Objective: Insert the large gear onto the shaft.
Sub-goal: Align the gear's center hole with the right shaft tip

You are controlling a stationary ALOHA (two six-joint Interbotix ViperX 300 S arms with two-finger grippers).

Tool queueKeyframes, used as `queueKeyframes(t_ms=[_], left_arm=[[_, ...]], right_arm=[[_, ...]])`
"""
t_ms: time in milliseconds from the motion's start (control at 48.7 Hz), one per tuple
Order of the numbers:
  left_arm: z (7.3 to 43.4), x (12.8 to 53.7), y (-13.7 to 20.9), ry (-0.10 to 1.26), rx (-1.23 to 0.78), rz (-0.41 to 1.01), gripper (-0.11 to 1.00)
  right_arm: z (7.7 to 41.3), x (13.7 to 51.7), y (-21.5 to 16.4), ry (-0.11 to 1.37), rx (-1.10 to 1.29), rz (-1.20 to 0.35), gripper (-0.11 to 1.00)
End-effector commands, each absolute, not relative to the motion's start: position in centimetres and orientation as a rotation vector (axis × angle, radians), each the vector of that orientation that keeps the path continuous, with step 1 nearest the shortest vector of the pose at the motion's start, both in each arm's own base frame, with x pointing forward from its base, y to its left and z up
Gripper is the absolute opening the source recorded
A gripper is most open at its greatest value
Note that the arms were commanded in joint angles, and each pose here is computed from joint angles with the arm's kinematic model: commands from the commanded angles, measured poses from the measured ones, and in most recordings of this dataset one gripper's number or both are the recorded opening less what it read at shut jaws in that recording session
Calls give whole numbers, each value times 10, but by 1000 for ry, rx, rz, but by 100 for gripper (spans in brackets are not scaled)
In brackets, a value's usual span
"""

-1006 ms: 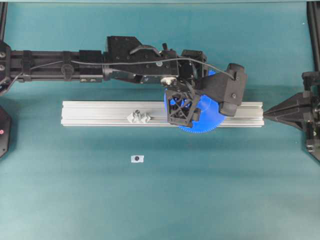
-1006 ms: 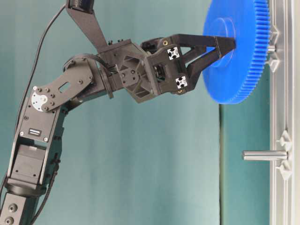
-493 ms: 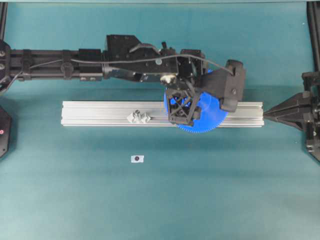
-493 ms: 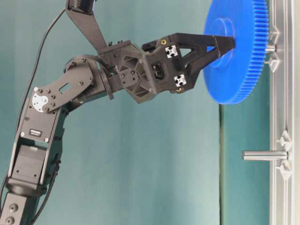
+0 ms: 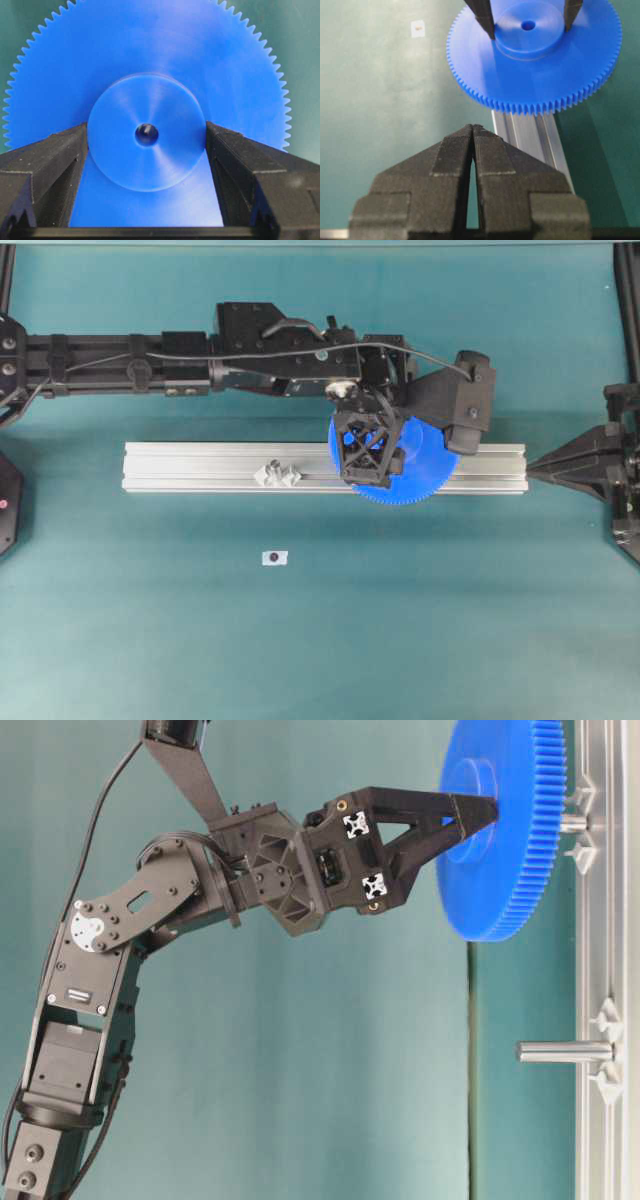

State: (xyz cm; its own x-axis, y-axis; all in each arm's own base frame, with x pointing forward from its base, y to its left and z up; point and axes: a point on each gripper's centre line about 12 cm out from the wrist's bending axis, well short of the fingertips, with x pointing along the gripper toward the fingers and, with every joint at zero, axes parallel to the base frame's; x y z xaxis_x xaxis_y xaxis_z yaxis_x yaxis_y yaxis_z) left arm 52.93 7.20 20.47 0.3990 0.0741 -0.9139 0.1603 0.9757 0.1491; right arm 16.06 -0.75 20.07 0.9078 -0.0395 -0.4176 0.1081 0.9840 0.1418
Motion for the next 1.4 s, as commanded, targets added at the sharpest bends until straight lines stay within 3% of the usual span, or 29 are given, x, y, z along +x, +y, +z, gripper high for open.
queueKeyframes(t_ms=[0,431,554,1375], left_arm=[[212,529,80,1147,219,-36,78],[209,529,70,1156,156,-12,79],[203,528,60,1169,161,-25,89],[197,512,50,1198,115,-7,87]], right_arm=[[205,163,-8,412,173,-79,10],[205,163,-8,412,173,-79,10],[206,163,-8,409,173,-79,10],[205,163,-8,412,173,-81,10]])
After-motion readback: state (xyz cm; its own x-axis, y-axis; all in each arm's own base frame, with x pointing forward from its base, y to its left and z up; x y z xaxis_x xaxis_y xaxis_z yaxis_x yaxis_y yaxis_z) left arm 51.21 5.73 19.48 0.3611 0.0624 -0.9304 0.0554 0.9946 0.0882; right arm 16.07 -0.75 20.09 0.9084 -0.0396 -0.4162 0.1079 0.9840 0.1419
